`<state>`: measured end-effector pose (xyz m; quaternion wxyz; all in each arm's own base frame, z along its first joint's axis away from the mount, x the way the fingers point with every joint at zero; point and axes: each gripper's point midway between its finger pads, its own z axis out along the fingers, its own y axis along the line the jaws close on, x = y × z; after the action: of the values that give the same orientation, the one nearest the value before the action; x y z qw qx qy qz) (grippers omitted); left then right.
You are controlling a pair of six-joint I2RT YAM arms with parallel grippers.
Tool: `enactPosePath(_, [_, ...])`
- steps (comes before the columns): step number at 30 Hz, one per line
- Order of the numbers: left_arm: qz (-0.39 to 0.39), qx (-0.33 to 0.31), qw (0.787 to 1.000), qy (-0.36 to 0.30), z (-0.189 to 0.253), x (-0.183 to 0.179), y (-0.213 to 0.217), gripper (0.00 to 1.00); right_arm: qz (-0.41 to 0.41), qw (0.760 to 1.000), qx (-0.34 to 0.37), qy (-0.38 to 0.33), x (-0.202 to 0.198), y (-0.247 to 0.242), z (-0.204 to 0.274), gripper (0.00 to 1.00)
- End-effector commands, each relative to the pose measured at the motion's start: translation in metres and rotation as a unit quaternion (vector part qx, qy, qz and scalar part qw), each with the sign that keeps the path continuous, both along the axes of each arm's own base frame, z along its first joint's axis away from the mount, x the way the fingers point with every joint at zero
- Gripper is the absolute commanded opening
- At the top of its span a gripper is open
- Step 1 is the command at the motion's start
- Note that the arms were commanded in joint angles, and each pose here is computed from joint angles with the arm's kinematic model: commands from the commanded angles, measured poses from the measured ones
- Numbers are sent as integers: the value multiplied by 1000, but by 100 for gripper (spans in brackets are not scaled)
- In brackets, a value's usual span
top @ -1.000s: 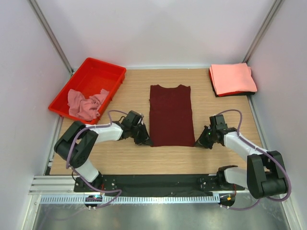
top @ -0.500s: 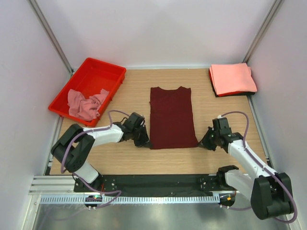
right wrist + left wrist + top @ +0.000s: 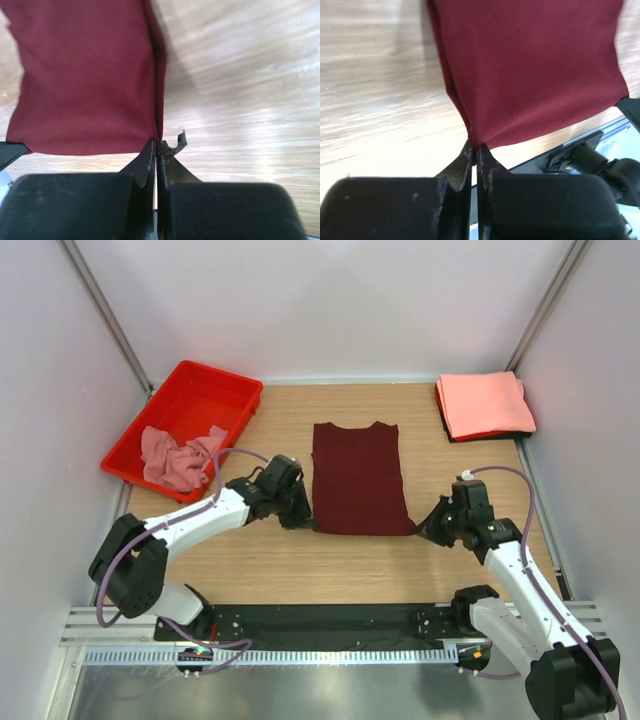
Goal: Fold and stack the t-shirts
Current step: Fold the tshirt
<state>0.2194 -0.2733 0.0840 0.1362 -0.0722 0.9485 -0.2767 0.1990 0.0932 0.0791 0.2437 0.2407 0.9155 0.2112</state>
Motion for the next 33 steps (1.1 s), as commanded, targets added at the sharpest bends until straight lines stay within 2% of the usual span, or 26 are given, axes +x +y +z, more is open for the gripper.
enactPosePath(1, [12,18,999,-37,28,22,0,0,-11,999,-11,-42,17,-4,32,1])
enactPosePath(6, [24,29,998,-54,52,51,0,0,-20,996,-42,-69,40,-13,61,1])
enactPosePath(10, [41,9,997,-63,71,80,3,0,-25,994,-65,-90,64,-18,85,1])
enactPosePath(19, [60,-26,994,-92,105,156,5,0,-21,985,-95,-144,149,-16,136,1])
enactPosePath(23, [75,-47,994,-71,96,190,5,0,-17,985,-102,-137,181,-16,140,1])
enactPosePath(24, [70,-68,993,-72,104,198,-1,0,-19,984,-101,-143,189,-16,142,1])
enactPosePath(30, [77,-86,991,-74,89,247,-2,0,-10,985,-88,-149,239,-10,132,1])
enactPosePath(33, [76,-106,987,-95,96,269,-5,0,-5,983,-94,-156,265,-9,128,1])
